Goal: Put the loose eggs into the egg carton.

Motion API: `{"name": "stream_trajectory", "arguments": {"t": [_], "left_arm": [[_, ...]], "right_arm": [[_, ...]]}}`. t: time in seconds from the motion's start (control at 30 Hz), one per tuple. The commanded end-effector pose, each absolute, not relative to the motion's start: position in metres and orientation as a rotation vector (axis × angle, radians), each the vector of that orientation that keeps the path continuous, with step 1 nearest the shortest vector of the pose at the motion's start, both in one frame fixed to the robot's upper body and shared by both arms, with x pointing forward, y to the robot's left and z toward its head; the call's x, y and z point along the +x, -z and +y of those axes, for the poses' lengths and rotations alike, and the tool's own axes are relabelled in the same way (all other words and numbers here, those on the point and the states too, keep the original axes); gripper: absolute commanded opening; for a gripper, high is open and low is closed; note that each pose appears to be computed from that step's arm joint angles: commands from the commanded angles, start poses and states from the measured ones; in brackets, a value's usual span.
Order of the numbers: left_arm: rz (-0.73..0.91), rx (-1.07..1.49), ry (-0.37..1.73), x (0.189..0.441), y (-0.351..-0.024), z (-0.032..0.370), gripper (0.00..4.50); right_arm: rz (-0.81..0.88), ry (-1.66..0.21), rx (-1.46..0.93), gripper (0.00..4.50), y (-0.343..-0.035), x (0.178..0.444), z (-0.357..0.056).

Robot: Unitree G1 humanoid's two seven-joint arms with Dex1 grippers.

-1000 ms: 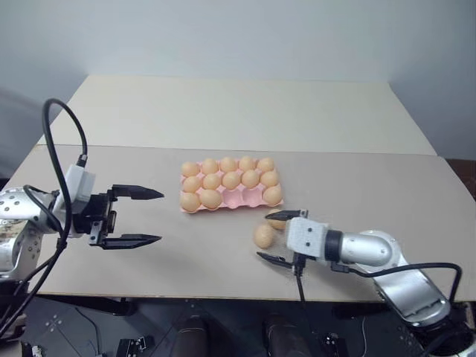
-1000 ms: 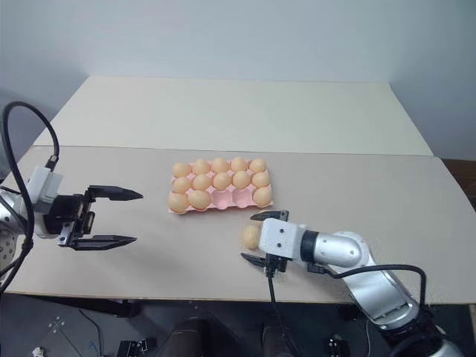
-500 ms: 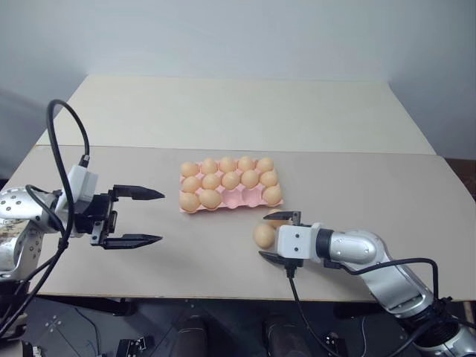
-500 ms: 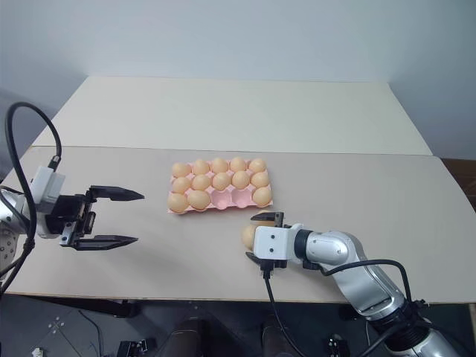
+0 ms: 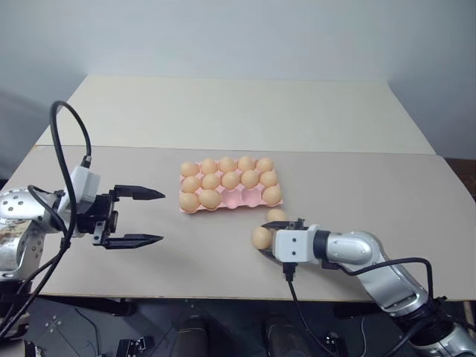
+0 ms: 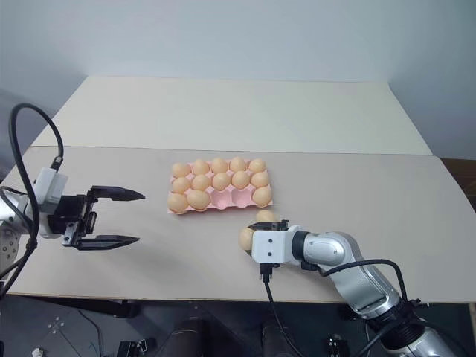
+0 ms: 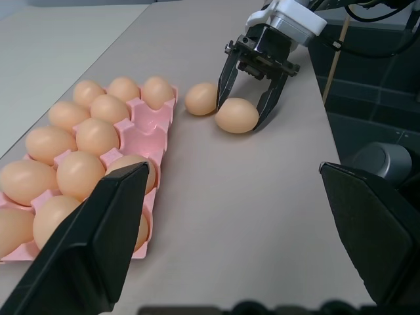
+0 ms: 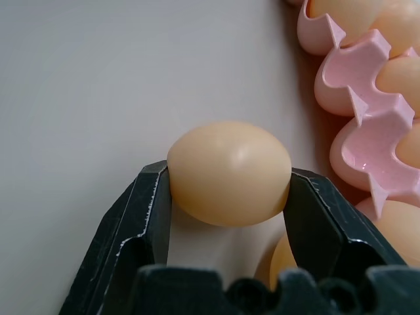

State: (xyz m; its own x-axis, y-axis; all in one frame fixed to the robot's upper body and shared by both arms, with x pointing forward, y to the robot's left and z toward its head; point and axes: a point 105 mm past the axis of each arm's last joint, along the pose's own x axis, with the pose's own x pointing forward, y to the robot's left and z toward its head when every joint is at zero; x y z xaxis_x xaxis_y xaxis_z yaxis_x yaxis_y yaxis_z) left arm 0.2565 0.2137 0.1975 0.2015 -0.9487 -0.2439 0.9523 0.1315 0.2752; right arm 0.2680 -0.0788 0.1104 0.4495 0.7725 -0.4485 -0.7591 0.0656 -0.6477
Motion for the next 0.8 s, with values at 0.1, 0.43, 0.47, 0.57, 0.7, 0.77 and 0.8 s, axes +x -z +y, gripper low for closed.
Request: {"name": "stream_trajectory", "arguments": {"t": [0.1, 0.43, 0.47, 0.57, 0.7, 0.77, 0.8], "left_arm": [[-0.019, 0.437, 1.361, 0.259, -0.205, 0.216, 4.5], [-0.024, 0.425, 1.347, 0.261, -0.202, 0.217, 4.5], [-0.025, 0.425, 1.345, 0.26, -0.202, 0.217, 4.5], [-0.027, 0.426, 1.335, 0.259, -0.203, 0.218, 4.5], [-0.014, 0.426, 1.319, 0.257, -0.201, 0.221, 4.5], [-0.013, 0.425, 1.314, 0.257, -0.2, 0.222, 4.5], [-0.013, 0.424, 1.314, 0.257, -0.199, 0.221, 4.5]], "right_arm": [[-0.151, -1.073, -0.87, 2.42, -0.155, 0.273, -0.073], [-0.243, -0.986, -0.797, 2.42, -0.181, 0.327, -0.025], [-0.247, -0.984, -0.796, 2.42, -0.181, 0.331, -0.021], [-0.251, -0.996, -0.796, 2.42, -0.179, 0.333, -0.019], [-0.244, -1.023, -0.801, 2.42, -0.175, 0.334, -0.02], [-0.244, -1.023, -0.803, 3.28, -0.174, 0.335, -0.019], [-0.246, -1.024, -0.8, 3.56, -0.174, 0.336, -0.019]]}}
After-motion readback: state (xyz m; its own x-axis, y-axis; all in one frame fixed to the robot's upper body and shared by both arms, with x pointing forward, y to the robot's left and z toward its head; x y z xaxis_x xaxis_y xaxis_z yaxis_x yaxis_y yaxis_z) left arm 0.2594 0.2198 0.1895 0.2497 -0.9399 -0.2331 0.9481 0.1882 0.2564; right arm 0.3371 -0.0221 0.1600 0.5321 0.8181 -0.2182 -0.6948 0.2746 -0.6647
